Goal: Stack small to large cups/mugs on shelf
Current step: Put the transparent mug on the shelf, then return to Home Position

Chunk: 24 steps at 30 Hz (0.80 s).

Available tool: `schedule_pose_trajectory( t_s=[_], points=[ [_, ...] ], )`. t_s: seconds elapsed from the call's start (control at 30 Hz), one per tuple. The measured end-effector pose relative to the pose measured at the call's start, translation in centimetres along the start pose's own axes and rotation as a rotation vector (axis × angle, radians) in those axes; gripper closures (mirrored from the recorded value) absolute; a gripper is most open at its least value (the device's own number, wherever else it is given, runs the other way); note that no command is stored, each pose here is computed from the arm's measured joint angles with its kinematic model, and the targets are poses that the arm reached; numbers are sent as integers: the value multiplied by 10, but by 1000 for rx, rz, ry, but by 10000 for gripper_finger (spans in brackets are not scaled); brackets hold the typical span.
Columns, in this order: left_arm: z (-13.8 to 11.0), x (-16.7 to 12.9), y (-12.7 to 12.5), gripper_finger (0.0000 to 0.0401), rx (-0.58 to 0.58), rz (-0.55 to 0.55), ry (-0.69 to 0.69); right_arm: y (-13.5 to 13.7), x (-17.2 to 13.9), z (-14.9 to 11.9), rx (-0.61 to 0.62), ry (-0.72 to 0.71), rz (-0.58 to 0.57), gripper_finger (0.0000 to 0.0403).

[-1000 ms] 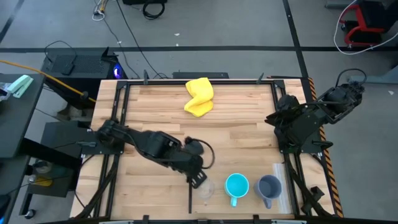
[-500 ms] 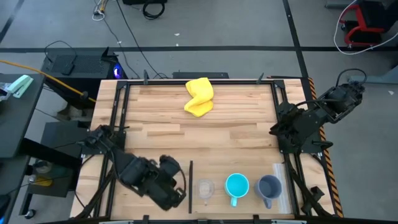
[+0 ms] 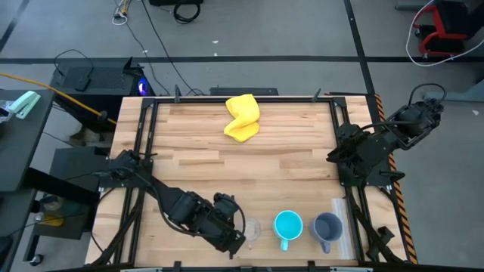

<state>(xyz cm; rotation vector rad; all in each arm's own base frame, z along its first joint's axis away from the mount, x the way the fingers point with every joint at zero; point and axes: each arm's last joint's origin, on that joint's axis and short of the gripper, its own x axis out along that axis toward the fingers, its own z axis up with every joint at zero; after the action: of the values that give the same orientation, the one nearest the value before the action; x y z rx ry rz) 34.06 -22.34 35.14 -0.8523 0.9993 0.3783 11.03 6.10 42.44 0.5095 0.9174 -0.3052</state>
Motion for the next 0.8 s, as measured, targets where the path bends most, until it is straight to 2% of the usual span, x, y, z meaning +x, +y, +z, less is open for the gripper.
schedule_pose_trajectory(
  t_s=[0.2, 0.27, 0.47, 0.63, 0.8],
  points=[
    [5, 5, -4, 379, 15, -37, 1, 0, 0, 0, -4, 0, 0, 312],
    [8, 7, -7, 381, 20, -70, -2, 0, 0, 0, -6, 0, 0, 312],
    [14, 10, -7, 394, 28, -72, 4, 0, 0, 0, -12, 0, 0, 312],
    [14, 10, -5, 382, 35, -58, 10, 0, 0, 0, -12, 0, 0, 312],
    [13, 9, 2, 373, 49, 12, 13, 3, 0, 1, 12, -7, 31, 312]
  ],
)
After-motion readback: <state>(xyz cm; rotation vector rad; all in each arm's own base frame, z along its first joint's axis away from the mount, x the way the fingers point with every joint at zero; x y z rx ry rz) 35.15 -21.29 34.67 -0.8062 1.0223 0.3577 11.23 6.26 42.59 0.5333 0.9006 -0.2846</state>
